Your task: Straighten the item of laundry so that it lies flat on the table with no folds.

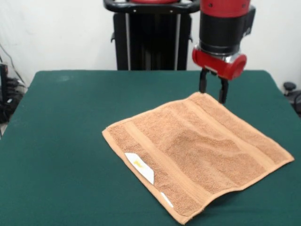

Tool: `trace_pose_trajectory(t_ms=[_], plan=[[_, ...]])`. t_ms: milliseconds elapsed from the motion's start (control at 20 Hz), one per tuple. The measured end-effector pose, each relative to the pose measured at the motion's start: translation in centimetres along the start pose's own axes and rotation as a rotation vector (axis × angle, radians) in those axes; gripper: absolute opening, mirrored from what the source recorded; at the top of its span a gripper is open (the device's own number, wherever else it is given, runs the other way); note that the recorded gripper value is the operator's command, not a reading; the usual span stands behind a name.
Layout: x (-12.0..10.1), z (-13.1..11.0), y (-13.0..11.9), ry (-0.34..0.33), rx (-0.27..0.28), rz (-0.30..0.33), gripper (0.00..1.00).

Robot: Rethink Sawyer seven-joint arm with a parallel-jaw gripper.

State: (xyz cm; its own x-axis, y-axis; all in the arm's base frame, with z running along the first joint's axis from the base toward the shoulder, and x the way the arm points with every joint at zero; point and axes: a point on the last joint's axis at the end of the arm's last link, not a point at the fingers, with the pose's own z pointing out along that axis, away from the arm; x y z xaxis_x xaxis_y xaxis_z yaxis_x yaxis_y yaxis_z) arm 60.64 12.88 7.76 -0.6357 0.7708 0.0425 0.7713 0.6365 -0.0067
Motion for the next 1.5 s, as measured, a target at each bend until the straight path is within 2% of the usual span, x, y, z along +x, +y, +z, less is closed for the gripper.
trace_pose_trajectory(t_ms=[200, 500, 600, 750, 800, 950, 1100, 1500], plan=[[0.3, -0.5, 0.1, 0.006, 0.008, -0.006, 1.00], [1.2, 3.0, -0.1, -0.048, 0.003, -0.062, 1.00], [1.9, 5.0, -0.6, -0.067, 0.009, -0.095, 1.00], [2.3, 6.4, -1.2, -0.082, 0.017, -0.117, 1.00], [2.5, 7.4, -2.0, -0.097, 0.032, -0.134, 1.00], [2.9, 8.6, -3.2, -0.112, 0.062, -0.155, 1.00], [3.1, 10.0, -5.3, -0.125, 0.120, -0.175, 1.00], [1.9, 10.7, -8.6, -0.112, 0.164, -0.159, 1.00]])
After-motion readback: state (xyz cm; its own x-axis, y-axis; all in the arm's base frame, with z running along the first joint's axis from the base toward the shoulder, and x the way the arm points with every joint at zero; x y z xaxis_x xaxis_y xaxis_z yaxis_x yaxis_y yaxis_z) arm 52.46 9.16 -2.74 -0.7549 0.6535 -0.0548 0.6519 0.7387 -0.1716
